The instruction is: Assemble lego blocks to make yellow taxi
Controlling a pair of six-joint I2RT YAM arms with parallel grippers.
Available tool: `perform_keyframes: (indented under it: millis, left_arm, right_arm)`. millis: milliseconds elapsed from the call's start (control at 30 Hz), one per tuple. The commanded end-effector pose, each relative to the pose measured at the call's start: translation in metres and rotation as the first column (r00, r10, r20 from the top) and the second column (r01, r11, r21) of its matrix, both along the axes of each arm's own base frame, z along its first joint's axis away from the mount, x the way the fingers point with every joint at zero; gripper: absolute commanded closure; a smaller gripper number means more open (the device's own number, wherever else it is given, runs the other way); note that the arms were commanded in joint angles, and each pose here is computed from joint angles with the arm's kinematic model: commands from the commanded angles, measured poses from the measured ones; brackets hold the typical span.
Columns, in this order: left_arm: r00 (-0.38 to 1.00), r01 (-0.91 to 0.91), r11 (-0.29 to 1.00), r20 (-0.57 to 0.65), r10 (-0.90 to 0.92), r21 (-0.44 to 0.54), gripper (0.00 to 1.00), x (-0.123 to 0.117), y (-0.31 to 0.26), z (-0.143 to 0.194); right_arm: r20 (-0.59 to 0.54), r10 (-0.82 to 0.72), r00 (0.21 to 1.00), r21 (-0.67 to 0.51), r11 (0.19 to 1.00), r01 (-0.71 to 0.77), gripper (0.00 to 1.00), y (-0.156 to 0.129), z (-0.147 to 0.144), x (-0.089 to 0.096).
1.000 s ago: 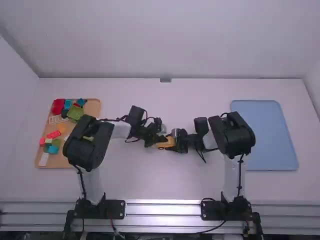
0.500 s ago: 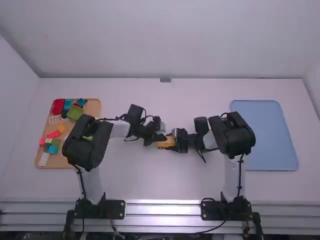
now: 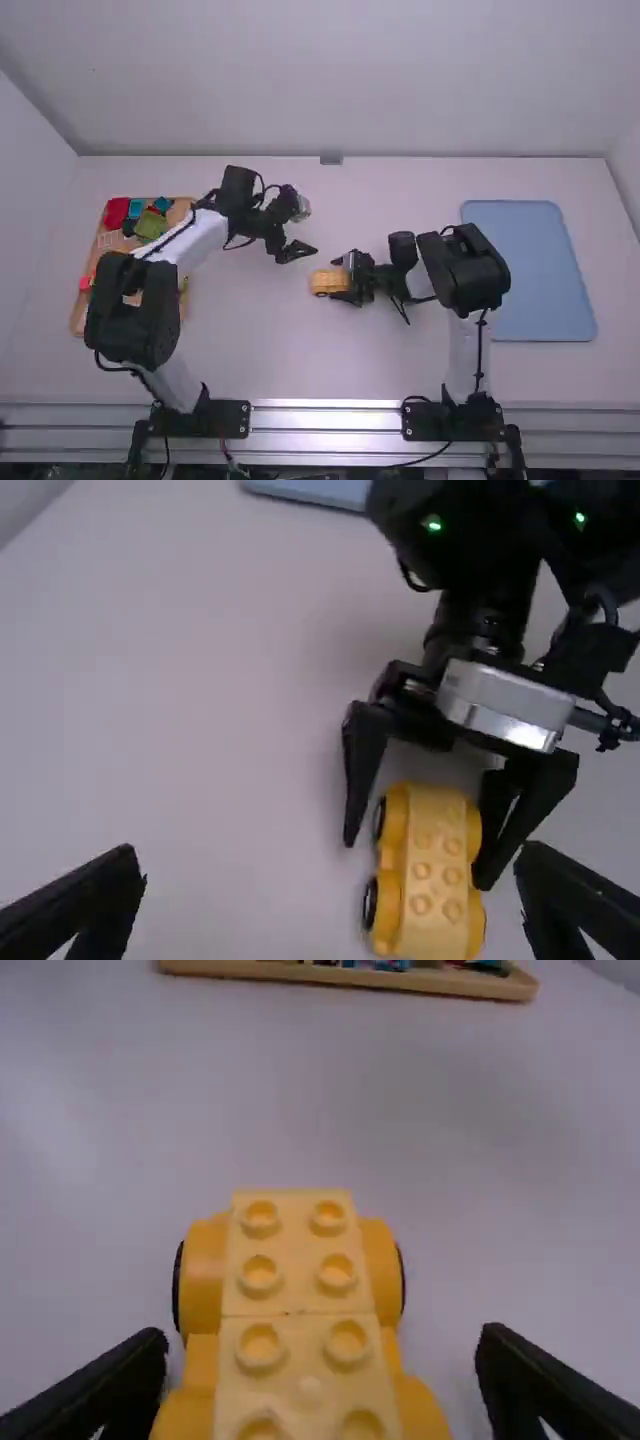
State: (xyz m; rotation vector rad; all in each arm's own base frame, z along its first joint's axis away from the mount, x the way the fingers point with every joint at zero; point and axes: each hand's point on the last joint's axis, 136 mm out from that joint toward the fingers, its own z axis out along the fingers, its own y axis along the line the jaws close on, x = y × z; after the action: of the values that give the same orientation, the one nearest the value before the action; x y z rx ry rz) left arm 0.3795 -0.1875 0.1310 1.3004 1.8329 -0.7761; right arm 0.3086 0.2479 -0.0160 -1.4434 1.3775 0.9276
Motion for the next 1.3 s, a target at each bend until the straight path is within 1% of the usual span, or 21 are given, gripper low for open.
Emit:
perform_keyframes:
  millis: [0, 33, 67, 100, 133, 200, 233, 267, 333, 400, 500, 533, 633, 767, 800, 900, 933, 1000, 1033, 1133, 1267]
  left_arm:
    - [0.988, -0.143, 0.989, -0.056, 0.141, -0.036, 0.01, 0.014, 0.021, 0.035]
    - [0.973, -0.207, 0.977, -0.114, 0.2, -0.05, 0.01, 0.017, 0.03, 0.043]
    - [0.964, -0.237, 0.97, -0.138, 0.227, -0.058, 0.02, 0.018, 0.035, 0.048]
    - [0.925, -0.337, 0.94, -0.204, 0.319, -0.059, 0.01, 0.025, 0.051, 0.058]
    - [0.86, -0.46, 0.888, -0.26, 0.438, -0.025, 0.01, 0.035, 0.07, 0.062]
    - [0.763, -0.59, 0.806, -0.301, 0.572, 0.038, 0.01, 0.044, 0.093, 0.063]
    - [0.702, -0.653, 0.753, -0.309, 0.642, 0.082, 0.01, 0.047, 0.106, 0.063]
    - [0.615, -0.725, 0.672, -0.296, 0.731, 0.153, 0.01, 0.048, 0.125, 0.067]
    - [0.562, -0.761, 0.619, -0.279, 0.779, 0.195, 0.01, 0.046, 0.136, 0.074]
    - [0.464, -0.82, 0.521, -0.257, 0.848, 0.238, 0.01, 0.043, 0.149, 0.09]
    - [0.314, -0.885, 0.371, -0.229, 0.922, 0.28, 0.01, 0.036, 0.171, 0.111]
    - [0.247, -0.905, 0.305, -0.215, 0.945, 0.298, 0.01, 0.031, 0.181, 0.12]
    - [0.127, -0.922, 0.181, -0.174, 0.976, 0.343, 0.01, 0.016, 0.203, 0.139]
    - [-0.137, -0.918, -0.079, -0.123, 0.983, 0.389, 0.01, -0.014, 0.24, 0.164]
    - [-0.193, -0.909, -0.136, -0.109, 0.975, 0.395, 0.01, -0.022, 0.248, 0.171]
    - [-0.282, -0.887, -0.225, -0.089, 0.955, 0.404, 0.01, -0.042, 0.259, 0.186]
    - [-0.354, -0.865, -0.299, -0.067, 0.933, 0.404, 0.01, -0.057, 0.268, 0.195]
    - [-0.451, -0.827, -0.406, -0.028, 0.892, 0.388, 0.01, -0.073, 0.283, 0.206]
    - [-0.524, -0.79, -0.483, -0.006, 0.852, 0.377, 0.01, -0.086, 0.293, 0.211]
    - [-0.632, -0.716, -0.587, 0.006, 0.775, 0.377, 0.01, -0.114, 0.307, 0.216]
    - [-0.698, -0.653, -0.645, 0.016, 0.716, 0.397, 0.01, -0.142, 0.324, 0.217]
  right_arm:
    - [-0.08, -0.02, 0.997, 0.012, 1.0, 0.021, 0.09, 0.001, 0.0, -0.002]
    - [-0.086, -0.027, 0.996, 0.016, 0.999, 0.028, 0.06, 0.001, 0.003, 0.0]
    - [-0.088, -0.031, 0.996, 0.018, 0.999, 0.033, 0.04, 0.0, 0.005, 0.001]
    - [-0.081, -0.039, 0.996, 0.019, 0.999, 0.041, 0.01, -0.002, 0.011, 0.004]
    - [-0.081, -0.045, 0.996, 0.015, 0.999, 0.046, 0.01, -0.003, 0.018, 0.006]
    - [-0.082, -0.075, 0.994, -0.011, 0.997, 0.074, 0.01, -0.005, 0.021, 0.01]
    - [-0.081, -0.106, 0.991, -0.041, 0.994, 0.102, 0.01, -0.007, 0.022, 0.014]
    - [-0.082, -0.175, 0.981, -0.117, 0.979, 0.165, 0.01, -0.015, 0.02, 0.021]
    - [-0.073, -0.213, 0.974, -0.173, 0.965, 0.197, 0.01, -0.021, 0.02, 0.023]
    - [-0.04, -0.239, 0.97, -0.258, 0.941, 0.221, 0.01, -0.031, 0.027, 0.02]
    - [-0.017, -0.277, 0.961, -0.319, 0.912, 0.257, 0.01, -0.041, 0.041, 0.019]
    - [-0.007, -0.295, 0.955, -0.337, 0.9, 0.276, 0.01, -0.046, 0.046, 0.019]
    - [0.023, -0.329, 0.944, -0.375, 0.873, 0.313, 0.01, -0.054, 0.06, 0.018]
    - [0.072, -0.362, 0.929, -0.391, 0.847, 0.36, 0.01, -0.062, 0.078, 0.019]
    - [0.087, -0.366, 0.927, -0.39, 0.844, 0.369, 0.01, -0.063, 0.082, 0.02]
    - [0.11, -0.374, 0.921, -0.383, 0.839, 0.386, 0.01, -0.065, 0.088, 0.022]
    - [0.12, -0.378, 0.918, -0.381, 0.836, 0.394, 0.01, -0.065, 0.09, 0.024]
    - [0.125, -0.379, 0.917, -0.377, 0.837, 0.398, 0.01, -0.066, 0.091, 0.025]
    - [0.125, -0.387, 0.914, -0.373, 0.835, 0.404, 0.01, -0.067, 0.092, 0.027]
    - [0.101, -0.418, 0.903, -0.347, 0.835, 0.426, 0.01, -0.068, 0.097, 0.031]
    - [0.071, -0.501, 0.862, -0.317, 0.808, 0.496, 0.01, -0.08, 0.113, 0.037]
